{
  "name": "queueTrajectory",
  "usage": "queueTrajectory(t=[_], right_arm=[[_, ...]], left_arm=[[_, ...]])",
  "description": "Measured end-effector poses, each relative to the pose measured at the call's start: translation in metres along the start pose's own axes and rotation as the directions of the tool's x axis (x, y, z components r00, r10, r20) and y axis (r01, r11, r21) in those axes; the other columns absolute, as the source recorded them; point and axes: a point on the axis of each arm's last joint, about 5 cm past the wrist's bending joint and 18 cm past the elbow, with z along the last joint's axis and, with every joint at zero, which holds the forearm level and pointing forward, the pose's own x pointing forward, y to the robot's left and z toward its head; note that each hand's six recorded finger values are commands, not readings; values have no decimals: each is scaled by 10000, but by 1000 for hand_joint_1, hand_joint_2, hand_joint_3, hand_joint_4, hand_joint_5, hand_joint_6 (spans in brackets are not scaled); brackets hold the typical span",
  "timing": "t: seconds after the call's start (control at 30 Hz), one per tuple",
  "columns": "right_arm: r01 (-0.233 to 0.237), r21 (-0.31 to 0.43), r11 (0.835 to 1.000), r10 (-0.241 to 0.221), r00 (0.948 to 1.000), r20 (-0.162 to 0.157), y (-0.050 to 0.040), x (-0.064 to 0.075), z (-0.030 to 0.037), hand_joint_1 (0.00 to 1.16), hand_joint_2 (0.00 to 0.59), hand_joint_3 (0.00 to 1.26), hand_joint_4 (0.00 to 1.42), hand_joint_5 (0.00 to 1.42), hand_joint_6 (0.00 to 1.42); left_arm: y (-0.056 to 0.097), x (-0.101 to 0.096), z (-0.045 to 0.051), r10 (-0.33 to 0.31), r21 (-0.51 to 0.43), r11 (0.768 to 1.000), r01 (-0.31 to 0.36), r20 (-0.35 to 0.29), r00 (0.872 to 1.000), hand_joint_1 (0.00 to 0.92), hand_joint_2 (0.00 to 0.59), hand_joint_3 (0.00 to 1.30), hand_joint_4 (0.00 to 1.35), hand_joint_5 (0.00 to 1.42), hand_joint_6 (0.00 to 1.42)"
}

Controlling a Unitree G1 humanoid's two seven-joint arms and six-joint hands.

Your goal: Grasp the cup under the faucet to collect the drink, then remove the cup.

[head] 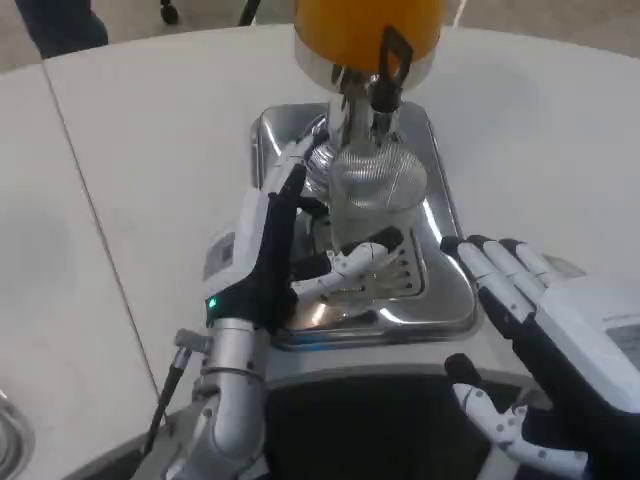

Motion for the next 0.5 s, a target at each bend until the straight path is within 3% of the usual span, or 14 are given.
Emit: queueTrajectory(t=[0.3,0.5], right_arm=[[113,151,9998,-115,9998,130,6,49,-9,306,575,6,0,0,47],[422,430,9982,-428,9990,114,13,47,-3,301,575,6,0,0,48]], left_arm=[[131,-18,-32,-328,193,9993,323,236,9992,474,57,26,0,273,275],[469,-84,-140,-55,1426,9898,-47,713,9974,433,66,0,0,234,221]])
